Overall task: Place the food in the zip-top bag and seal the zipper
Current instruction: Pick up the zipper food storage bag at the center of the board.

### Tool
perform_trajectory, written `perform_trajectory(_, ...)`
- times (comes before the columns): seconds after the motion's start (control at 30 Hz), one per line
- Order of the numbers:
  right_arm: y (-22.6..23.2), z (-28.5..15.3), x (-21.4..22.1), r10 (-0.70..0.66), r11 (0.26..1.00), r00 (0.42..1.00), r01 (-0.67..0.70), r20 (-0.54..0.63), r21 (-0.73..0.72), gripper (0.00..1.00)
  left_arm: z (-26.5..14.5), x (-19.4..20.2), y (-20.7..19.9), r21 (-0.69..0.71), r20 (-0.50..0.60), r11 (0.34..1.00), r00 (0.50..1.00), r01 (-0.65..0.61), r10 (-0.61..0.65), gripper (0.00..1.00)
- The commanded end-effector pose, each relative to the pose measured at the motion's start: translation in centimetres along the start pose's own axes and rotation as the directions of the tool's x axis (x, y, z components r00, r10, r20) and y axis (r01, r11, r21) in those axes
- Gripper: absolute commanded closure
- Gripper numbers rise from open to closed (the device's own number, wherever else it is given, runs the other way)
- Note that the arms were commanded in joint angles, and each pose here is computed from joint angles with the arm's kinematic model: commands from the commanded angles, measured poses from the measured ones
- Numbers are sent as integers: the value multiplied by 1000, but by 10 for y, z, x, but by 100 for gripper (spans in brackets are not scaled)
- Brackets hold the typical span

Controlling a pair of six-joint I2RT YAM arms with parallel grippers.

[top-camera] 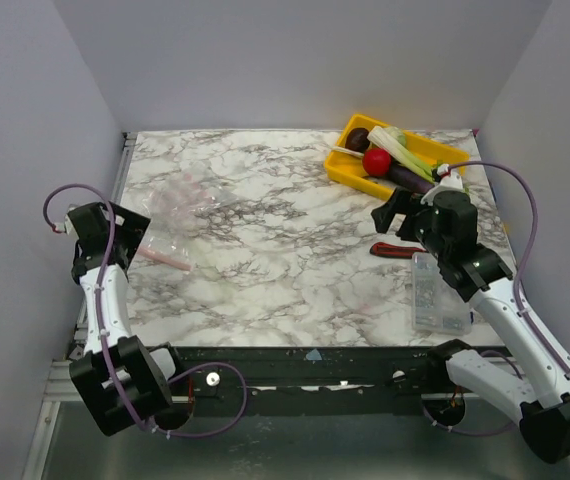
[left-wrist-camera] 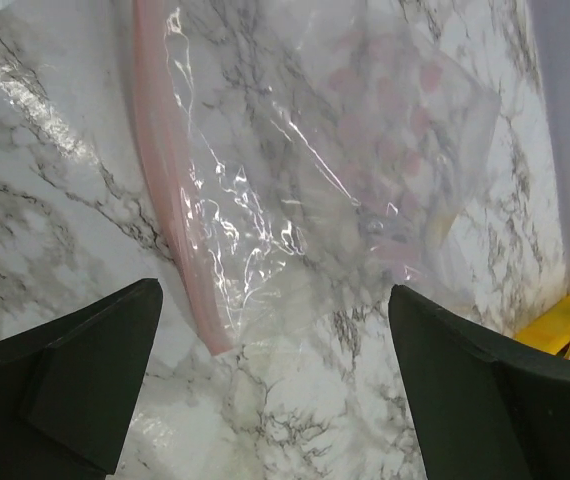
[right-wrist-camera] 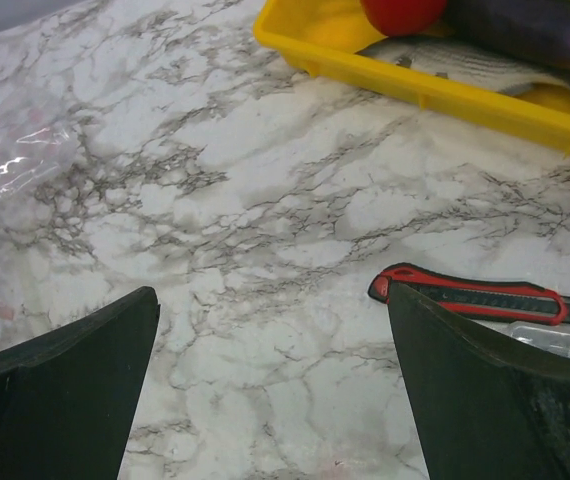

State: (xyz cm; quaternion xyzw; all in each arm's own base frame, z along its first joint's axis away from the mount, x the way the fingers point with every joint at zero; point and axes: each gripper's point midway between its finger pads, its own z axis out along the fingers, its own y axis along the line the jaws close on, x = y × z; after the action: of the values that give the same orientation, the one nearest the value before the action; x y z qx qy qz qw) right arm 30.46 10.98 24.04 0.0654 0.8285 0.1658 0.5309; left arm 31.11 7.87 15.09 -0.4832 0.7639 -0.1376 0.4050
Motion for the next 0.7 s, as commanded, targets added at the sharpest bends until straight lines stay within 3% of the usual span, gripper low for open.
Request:
perform_trajectory(0.0,11,-2,13,29,998,998,-32,-52,-61,0,16,-18,-2,41,57,993,992,111,-113,1)
perform_trajectory(0.27,11,-10,7,40,997,999,-42,-34,-65,0,46,-20,23,-59,87,978,977,200,-195,1)
perform_trajectory(0.37,8,-14,5,40,998,999,-41,-17,-50,0,53,-8,40,-122,64,965,972,233,-227,1)
perform_trajectory(0.53,6,-17,1,31,999,999,-32,-5,-37,0,70,11,46,-101,0,965,970,242,-243,2)
perform_trajectory(0.67,5,-16,2,35,999,999,-35,-11,-35,0,80,18,45,-101,-55,967,970,232,-239,8)
